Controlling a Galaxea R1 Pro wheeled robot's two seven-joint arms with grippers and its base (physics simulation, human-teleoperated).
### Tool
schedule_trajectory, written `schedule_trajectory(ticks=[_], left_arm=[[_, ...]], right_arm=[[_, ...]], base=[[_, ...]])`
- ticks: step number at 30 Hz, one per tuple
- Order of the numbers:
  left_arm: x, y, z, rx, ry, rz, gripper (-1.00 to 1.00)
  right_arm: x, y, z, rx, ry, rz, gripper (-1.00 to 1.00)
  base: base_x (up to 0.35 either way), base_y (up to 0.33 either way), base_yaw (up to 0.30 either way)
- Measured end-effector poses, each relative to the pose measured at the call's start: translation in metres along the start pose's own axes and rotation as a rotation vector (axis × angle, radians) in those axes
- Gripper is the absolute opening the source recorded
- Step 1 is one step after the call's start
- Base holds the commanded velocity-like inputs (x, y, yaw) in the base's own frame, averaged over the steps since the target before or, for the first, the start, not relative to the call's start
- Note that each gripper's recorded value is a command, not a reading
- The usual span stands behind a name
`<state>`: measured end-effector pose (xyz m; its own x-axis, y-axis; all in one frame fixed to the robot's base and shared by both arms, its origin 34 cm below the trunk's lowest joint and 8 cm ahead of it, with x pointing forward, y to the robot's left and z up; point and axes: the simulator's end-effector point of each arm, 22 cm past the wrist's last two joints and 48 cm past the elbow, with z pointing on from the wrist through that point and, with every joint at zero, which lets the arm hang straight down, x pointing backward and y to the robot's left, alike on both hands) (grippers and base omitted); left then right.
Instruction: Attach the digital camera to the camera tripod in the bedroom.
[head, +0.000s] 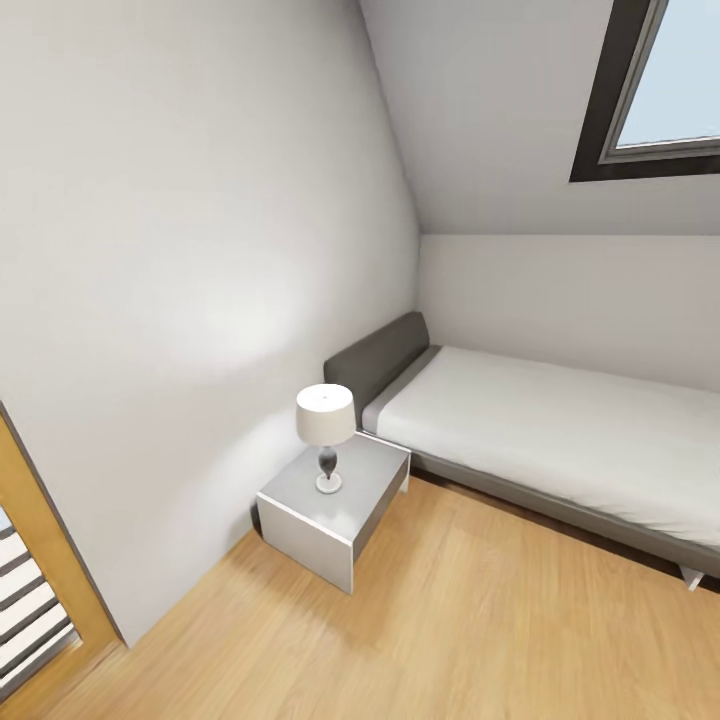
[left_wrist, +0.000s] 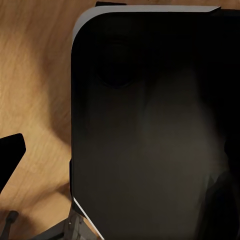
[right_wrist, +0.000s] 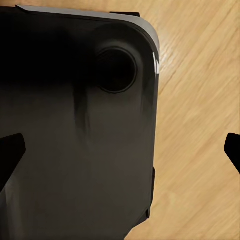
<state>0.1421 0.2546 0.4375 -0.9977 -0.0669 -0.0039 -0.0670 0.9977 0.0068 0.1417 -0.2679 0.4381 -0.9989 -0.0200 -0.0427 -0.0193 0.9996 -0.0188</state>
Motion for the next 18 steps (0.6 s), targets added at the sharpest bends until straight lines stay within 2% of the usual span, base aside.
schedule_trajectory(ticks=[13, 18], left_arm=[[-0.0002, 0.0000, 0.0000, 0.000, 0.000, -0.001, 1.00], [0.0001, 0.0001, 0.0000, 0.000, 0.000, -0.023, 1.00]], right_arm=[[0.0002, 0.0008, 0.0000, -0.001, 0.001, 0.000, 1.00], [-0.0001, 0.0003, 0.0000, 0.000, 0.000, 0.000, 1.00]], base=[[0.000, 0.000, 0.000], [-0.006, 0.000, 0.000]])
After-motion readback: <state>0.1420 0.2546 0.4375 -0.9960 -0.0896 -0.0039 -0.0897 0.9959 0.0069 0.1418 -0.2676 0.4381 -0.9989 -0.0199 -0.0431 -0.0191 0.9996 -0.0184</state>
